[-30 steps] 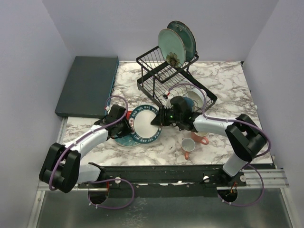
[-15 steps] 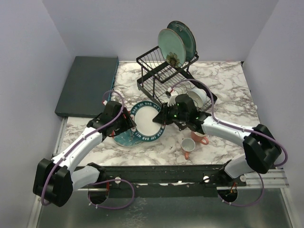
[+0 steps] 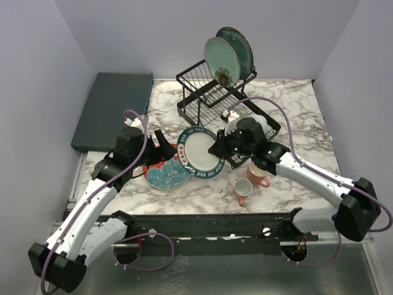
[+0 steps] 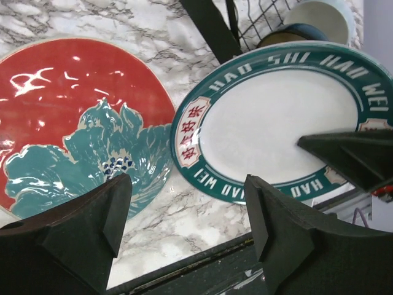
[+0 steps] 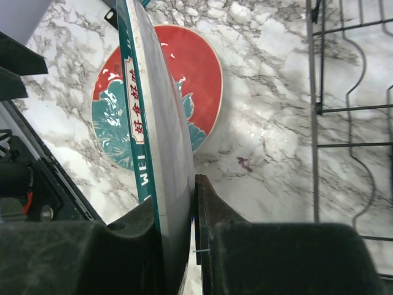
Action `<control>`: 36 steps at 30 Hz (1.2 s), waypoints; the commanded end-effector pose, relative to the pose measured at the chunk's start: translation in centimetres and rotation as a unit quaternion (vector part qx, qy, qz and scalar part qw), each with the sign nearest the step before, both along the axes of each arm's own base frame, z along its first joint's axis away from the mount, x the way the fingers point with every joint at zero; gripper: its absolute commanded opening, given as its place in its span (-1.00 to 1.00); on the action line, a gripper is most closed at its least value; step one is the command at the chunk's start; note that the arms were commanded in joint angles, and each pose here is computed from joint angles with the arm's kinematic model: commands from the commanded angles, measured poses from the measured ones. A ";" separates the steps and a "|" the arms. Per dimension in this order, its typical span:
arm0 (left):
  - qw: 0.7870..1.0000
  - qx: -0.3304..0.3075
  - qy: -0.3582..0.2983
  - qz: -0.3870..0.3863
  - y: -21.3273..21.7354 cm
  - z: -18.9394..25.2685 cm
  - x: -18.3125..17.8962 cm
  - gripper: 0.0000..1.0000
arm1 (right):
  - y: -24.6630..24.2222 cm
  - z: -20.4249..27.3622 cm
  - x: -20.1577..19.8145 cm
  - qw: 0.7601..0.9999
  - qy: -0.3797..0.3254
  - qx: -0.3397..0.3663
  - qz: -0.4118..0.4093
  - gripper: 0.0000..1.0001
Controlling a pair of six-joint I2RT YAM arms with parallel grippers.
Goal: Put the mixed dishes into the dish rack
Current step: Pick up the plate at the center of the board, then insert the plate into the dish rack.
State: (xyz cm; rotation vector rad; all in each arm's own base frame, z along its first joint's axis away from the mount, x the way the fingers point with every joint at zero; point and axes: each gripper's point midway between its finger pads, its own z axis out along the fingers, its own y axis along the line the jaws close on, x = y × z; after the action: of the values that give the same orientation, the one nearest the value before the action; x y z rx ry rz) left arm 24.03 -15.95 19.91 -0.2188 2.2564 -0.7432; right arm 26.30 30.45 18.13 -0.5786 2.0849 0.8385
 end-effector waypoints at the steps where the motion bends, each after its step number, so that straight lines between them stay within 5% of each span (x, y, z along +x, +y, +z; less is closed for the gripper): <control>1: 0.997 0.000 -0.054 -0.048 -0.1 3.0 -1.4 0.65 | -1.3 6.4 0.2 0.996 -0.088 0.002 -0.002 -0.99; 19: 0.989 0.003 -0.124 -0.084 0.6 4.4 -3.9 0.76 | -4.6 19.1 2.0 0.970 -0.236 0.000 -0.062 -0.99; 28: 0.987 0.003 -0.141 -0.073 1.1 4.2 -4.0 0.82 | -5.0 26.1 5.2 0.931 -0.352 -0.026 -0.092 -0.99; 36: 0.987 0.000 -0.144 -0.073 1.1 4.2 -4.2 0.85 | -5.2 31.4 8.0 0.873 -0.469 -0.052 -0.125 -0.99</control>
State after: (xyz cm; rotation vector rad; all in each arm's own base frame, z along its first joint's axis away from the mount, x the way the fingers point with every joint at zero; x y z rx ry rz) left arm 19.86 -14.79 24.11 0.0349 2.0306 -0.7957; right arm 32.91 25.97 43.39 -0.6509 1.4570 0.3097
